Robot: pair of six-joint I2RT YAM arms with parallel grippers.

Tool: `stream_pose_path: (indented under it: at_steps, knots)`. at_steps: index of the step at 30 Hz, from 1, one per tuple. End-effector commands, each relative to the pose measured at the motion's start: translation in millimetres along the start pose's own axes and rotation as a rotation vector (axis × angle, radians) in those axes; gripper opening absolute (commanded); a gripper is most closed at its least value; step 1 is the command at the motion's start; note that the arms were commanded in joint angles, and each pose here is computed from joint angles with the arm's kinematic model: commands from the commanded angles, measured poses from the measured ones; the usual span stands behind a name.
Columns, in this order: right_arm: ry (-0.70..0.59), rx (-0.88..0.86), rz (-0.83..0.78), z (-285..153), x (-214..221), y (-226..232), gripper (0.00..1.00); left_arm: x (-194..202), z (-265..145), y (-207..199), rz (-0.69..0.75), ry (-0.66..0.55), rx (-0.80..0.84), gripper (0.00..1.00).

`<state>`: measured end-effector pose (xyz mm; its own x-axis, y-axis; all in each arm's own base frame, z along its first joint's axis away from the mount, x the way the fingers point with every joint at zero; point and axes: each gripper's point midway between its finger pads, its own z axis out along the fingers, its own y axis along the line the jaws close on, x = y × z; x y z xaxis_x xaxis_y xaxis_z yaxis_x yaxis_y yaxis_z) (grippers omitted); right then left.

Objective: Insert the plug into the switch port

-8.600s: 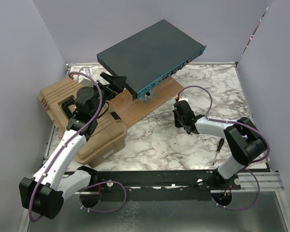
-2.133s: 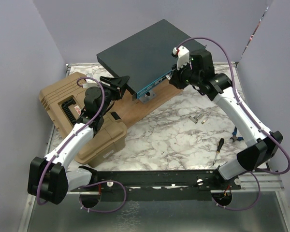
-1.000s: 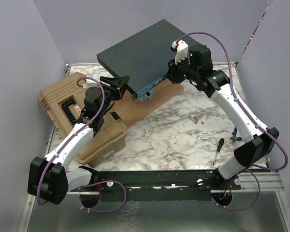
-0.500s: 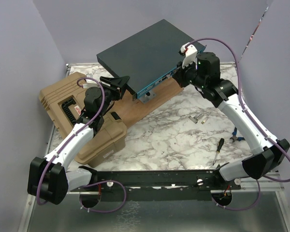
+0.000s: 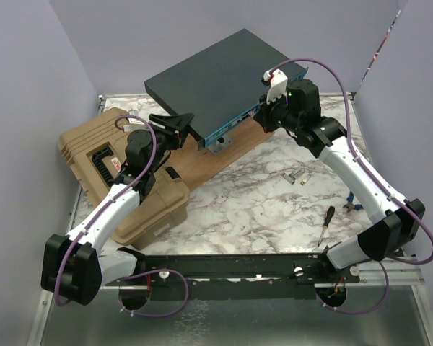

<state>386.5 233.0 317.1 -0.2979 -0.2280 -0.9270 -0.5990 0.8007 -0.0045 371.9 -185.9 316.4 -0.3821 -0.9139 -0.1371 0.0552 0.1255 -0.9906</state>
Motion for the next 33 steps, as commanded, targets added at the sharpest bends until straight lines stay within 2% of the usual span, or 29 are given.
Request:
stream_pose_path:
  at_steps: [1,24,33]
  knots:
    - [-0.019,-0.026,0.008,6,-7,3,0.01,8,-4,-1,-0.005,0.028,0.006,0.03]
    - [-0.073,-0.103,0.044,28,-38,14,0.01,10,-5,0,0.009,0.041,0.004,0.0]
    - [-0.072,-0.102,0.179,36,-46,17,0.01,8,-9,1,0.022,0.033,-0.001,0.0]
